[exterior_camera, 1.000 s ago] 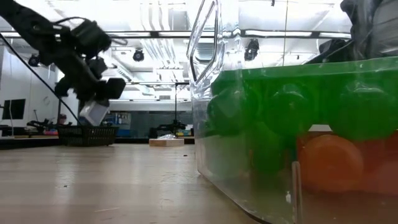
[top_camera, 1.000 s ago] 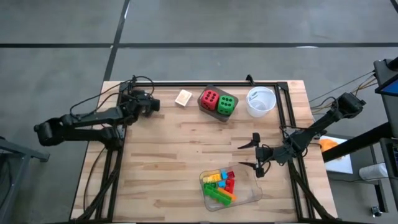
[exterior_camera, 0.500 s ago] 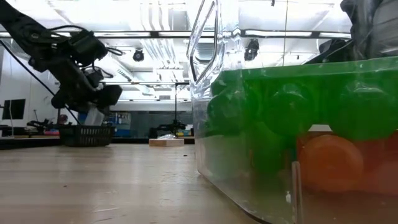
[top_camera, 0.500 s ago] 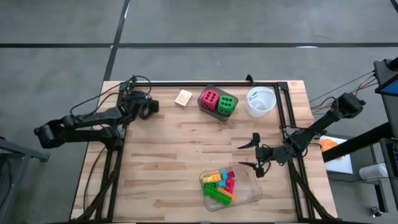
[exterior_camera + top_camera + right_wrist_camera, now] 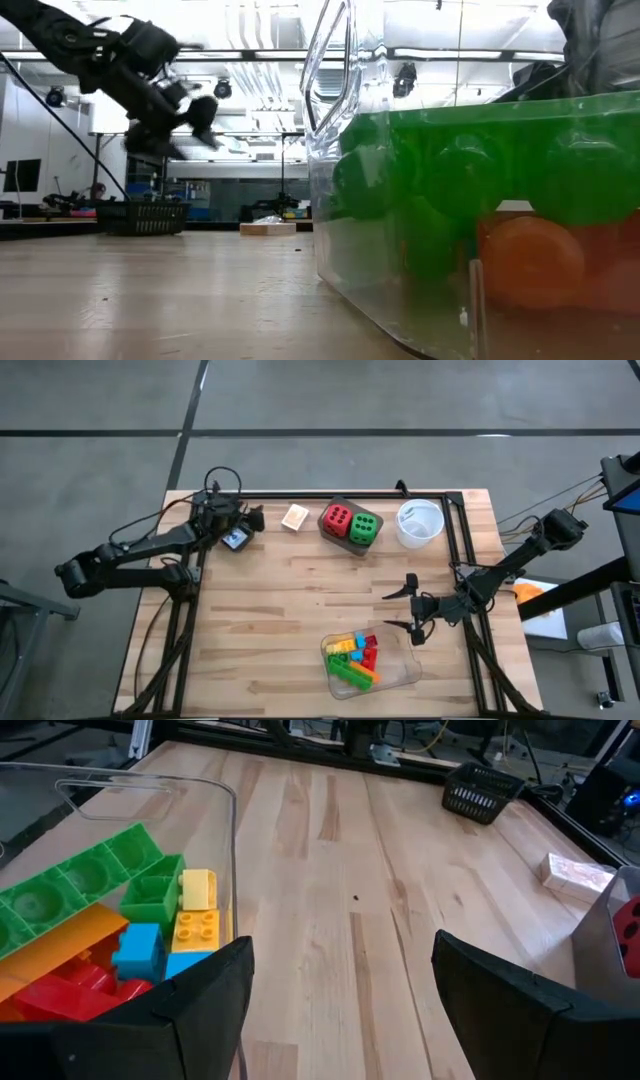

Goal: Pick & Place Toys
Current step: Put the yellow deck of cards into the top left black bin

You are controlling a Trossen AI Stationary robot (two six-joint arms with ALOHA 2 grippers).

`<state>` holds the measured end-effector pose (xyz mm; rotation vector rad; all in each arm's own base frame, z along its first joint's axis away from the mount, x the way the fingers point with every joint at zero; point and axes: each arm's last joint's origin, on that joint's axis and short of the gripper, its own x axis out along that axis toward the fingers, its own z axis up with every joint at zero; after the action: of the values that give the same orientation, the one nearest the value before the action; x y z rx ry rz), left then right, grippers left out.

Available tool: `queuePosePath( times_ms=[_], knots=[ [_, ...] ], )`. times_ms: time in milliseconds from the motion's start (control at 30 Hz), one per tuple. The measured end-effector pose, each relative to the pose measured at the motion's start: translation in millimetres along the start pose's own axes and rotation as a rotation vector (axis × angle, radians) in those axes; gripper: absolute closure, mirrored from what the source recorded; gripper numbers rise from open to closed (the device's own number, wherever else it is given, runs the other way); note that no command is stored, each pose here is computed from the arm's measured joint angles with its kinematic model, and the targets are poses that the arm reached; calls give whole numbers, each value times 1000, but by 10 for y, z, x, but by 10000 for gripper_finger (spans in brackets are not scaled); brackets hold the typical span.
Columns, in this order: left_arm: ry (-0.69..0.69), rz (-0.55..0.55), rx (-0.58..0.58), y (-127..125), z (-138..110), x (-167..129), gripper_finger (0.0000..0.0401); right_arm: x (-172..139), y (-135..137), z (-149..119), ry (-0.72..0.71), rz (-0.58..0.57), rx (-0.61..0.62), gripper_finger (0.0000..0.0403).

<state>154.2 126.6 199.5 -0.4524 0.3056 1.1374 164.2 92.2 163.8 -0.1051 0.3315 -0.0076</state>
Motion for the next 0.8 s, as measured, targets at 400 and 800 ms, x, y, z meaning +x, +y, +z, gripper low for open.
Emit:
queuePosePath(
  times_ms=[400, 800],
  knots=[
    [119, -197, 35, -599, 50, 325, 196, 2, -11, 10, -6, -8, -8, 102],
    [382, -34, 207, -997, 215, 1114, 398, 3, -12, 9, -6, -8, 8, 102]
  ],
)
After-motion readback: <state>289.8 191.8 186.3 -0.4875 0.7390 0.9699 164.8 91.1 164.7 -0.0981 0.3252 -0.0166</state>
